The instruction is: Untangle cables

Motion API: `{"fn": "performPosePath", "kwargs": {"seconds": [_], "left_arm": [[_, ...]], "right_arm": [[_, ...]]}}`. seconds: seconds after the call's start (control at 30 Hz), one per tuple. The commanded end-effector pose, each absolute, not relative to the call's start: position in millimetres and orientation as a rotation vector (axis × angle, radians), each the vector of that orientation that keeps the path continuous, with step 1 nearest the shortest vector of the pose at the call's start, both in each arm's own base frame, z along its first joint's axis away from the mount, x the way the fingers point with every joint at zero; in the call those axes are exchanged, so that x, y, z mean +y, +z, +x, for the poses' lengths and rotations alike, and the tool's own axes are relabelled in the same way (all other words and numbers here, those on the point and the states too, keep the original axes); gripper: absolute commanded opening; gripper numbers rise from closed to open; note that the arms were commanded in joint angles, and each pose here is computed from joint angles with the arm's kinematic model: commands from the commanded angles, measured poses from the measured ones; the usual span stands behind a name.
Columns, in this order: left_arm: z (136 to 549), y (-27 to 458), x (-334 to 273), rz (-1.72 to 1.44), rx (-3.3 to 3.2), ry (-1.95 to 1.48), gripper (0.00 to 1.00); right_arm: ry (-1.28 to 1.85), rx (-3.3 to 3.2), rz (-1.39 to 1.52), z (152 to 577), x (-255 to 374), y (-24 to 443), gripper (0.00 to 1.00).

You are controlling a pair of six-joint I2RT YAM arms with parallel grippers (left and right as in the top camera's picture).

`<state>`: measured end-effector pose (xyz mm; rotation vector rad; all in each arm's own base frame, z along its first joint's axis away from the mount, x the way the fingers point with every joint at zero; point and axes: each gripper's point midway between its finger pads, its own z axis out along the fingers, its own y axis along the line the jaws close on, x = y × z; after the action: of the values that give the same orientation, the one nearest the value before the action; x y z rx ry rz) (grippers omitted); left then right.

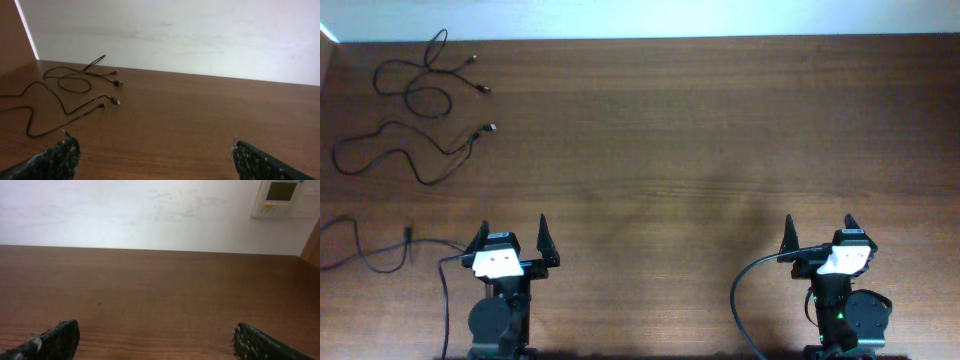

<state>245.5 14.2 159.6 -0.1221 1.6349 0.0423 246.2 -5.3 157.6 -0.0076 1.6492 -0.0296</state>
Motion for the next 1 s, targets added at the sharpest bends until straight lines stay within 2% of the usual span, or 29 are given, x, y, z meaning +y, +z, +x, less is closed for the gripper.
{"fn": "performPosePath", "kwargs": {"seconds": [0.0,0.97], "left_arm": [[245.0,158.4,15.8,-0.104,1.638,0.069,0.99],[245.2,159.0,13.9,-0.075,1.638,0.080,0.99]], "right_arm": [[-0.040,1.650,0.014,245.8,-9.0,155.5,0.98],[-0.040,1.650,0.014,245.8,-9.0,155.7,0.98]]}}
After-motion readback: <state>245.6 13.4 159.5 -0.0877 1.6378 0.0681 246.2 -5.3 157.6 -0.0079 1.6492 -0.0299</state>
